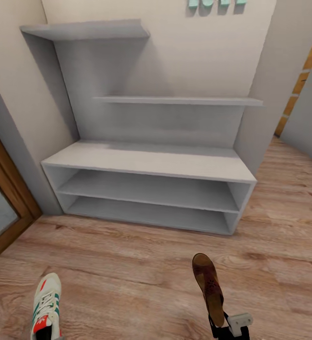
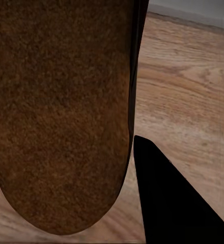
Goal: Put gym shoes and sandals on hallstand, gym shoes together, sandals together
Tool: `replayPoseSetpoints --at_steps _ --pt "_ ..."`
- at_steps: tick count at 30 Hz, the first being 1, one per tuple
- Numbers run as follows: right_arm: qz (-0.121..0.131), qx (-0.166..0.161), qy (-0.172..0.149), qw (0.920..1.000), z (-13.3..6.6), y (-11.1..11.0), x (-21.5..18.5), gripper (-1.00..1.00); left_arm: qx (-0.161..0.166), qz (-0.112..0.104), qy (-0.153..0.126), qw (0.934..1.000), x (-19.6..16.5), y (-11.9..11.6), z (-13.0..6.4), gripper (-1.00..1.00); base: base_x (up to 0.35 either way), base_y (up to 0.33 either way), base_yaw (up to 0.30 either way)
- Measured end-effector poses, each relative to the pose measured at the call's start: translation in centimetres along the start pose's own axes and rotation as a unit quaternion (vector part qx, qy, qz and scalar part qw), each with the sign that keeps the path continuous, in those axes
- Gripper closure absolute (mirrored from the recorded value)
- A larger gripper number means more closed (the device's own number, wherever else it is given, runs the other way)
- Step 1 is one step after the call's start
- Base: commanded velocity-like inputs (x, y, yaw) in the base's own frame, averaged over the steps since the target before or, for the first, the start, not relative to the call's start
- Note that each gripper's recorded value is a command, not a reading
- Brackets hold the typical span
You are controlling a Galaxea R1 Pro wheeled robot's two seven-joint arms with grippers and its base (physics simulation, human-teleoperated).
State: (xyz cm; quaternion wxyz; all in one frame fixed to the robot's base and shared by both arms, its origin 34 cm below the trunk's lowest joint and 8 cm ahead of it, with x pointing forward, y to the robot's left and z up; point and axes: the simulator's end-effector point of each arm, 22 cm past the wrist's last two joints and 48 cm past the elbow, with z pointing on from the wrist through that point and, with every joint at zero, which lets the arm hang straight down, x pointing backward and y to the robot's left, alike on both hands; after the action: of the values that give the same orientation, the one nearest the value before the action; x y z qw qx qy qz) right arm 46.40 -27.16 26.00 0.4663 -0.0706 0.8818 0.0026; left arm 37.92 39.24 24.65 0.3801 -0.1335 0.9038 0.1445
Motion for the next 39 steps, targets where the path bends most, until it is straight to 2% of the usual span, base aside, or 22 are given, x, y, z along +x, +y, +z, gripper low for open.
replayPoseSetpoints --at_steps 28,39 --pt "0.000 0.000 0.000 1.0000 0.00 0.00 0.00 1.00 0.000 0.000 0.000 1.0000 0.01 0.00 0.00 1.00 0.000 0.000 -0.265" --pt "0.000 0.000 0.000 1.0000 0.01 -0.02 -0.03 1.00 0.000 0.001 0.000 1.0000 -0.01 0.00 0.00 1.00 0.000 0.000 -0.016"
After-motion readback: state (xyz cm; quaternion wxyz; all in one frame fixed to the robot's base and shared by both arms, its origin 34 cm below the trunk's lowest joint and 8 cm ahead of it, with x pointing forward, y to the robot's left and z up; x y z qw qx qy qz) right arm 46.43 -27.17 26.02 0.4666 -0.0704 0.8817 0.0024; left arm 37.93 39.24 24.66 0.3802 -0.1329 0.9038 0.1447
